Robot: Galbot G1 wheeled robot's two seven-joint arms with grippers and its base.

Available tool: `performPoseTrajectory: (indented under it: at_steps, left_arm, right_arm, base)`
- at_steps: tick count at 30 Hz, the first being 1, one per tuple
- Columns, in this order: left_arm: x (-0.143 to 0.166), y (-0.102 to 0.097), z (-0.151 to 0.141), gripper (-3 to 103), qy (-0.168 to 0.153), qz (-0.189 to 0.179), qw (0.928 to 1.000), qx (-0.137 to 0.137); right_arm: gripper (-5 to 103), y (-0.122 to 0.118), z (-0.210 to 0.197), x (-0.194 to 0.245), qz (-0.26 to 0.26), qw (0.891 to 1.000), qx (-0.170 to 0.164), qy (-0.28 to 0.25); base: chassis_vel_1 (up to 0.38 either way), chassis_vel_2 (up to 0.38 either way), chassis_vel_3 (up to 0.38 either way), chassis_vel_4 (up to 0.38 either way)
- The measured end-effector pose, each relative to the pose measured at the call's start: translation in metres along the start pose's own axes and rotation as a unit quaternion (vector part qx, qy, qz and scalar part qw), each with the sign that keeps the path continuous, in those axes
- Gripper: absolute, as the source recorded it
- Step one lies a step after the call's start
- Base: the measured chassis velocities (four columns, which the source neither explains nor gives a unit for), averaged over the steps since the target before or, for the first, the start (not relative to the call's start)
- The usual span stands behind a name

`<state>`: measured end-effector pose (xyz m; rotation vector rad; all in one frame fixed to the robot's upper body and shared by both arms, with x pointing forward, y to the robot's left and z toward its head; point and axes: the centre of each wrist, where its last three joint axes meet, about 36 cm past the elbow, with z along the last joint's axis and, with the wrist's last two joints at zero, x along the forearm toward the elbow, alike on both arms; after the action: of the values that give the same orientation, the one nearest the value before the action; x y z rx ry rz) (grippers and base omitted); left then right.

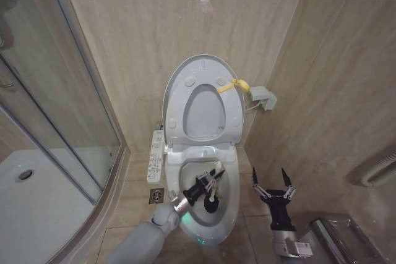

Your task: Open the toilet lid, clean the toilet bowl with a toilet brush, close the toilet lid, and flush.

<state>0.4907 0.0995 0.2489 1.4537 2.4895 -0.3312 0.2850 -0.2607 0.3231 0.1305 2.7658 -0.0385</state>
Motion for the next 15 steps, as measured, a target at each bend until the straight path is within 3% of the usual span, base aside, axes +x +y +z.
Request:
performPoseTrajectory:
  at_steps: [15]
  left_arm:
    - [-0.066, 0.023, -0.008, 18, 0.013, 0.032, 0.9992, -0.020]
  right_arm:
    - [100, 0.001, 0.000, 0.001, -0.001, 1.000, -0.001, -0.002]
  base:
    - [0.000, 0.000, 0.000, 0.000]
